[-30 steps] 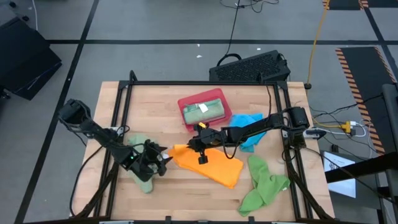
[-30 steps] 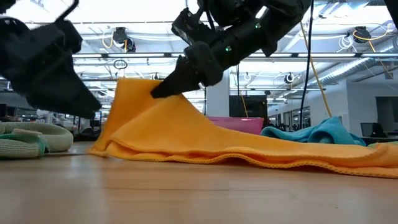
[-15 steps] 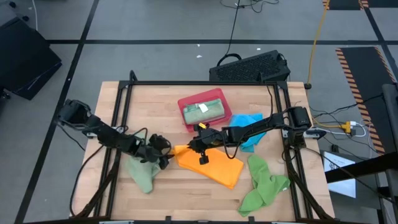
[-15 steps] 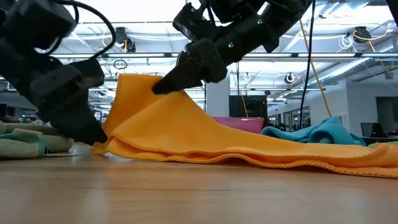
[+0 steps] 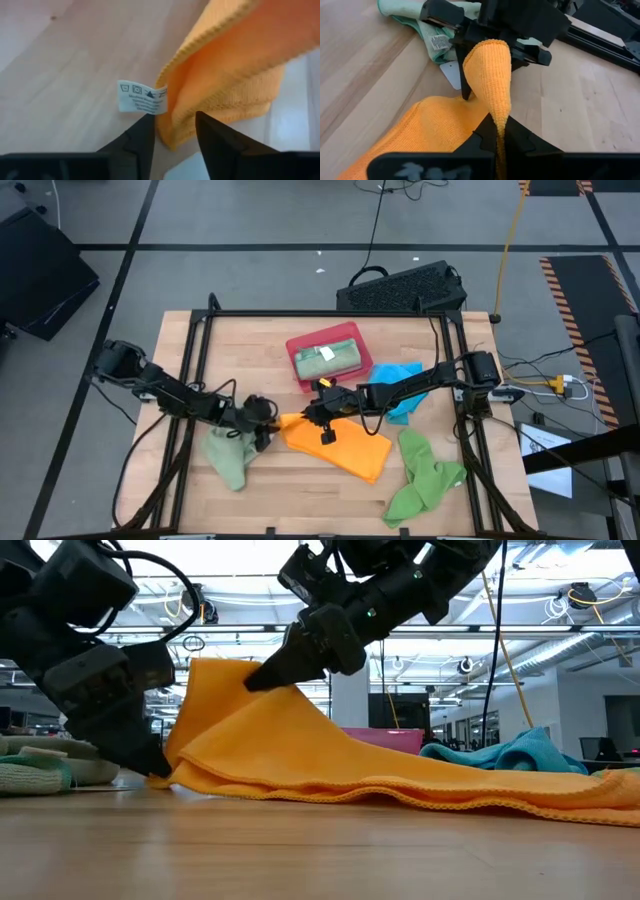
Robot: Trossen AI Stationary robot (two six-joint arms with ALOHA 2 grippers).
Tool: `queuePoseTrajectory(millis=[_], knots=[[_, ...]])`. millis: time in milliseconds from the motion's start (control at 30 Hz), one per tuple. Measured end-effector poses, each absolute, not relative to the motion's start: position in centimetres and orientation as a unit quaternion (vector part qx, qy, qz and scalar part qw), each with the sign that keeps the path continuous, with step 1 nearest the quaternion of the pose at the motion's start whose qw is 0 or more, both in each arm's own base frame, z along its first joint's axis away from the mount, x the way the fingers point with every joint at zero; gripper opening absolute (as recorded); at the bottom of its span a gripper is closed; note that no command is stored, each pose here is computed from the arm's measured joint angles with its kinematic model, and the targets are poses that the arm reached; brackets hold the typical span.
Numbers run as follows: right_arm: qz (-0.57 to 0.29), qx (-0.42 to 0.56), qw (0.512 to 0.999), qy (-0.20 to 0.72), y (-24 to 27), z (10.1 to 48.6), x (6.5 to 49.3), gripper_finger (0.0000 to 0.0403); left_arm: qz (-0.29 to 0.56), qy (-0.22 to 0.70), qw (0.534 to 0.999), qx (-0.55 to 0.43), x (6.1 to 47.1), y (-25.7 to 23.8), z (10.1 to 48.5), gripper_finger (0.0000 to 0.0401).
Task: Fold microfiber towels
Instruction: Fold the yellow microfiber cloth
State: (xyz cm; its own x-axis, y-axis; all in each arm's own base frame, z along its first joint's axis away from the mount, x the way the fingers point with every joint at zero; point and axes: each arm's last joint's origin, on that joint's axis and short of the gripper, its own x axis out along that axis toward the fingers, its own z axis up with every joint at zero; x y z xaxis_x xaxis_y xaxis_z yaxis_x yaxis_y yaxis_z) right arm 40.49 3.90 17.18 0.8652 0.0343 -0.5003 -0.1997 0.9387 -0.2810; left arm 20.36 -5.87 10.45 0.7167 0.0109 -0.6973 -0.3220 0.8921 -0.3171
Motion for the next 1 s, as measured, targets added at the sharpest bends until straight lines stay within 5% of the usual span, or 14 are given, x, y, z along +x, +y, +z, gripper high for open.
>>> queuePoseTrajectory(millis=[267, 500, 1000], knots=[[0.058, -0.164, 0.954, 0.242, 3.9, 17.4, 40.6, 0.0000, 0.077, 0.367, 0.906, -0.198, 20.3, -6.1, 10.5, 0.0100], [0.058, -0.164, 0.956, 0.238, 3.9, 17.4, 40.6, 0.0000, 0.068, 0.365, 0.911, -0.179, 20.2, -6.5, 10.5, 0.0009], [0.036, -0.156, 0.959, 0.232, 2.2, 17.6, 40.8, 0.0003, 0.039, 0.341, 0.919, -0.192, 19.3, -6.9, 12.9, 0.0019]])
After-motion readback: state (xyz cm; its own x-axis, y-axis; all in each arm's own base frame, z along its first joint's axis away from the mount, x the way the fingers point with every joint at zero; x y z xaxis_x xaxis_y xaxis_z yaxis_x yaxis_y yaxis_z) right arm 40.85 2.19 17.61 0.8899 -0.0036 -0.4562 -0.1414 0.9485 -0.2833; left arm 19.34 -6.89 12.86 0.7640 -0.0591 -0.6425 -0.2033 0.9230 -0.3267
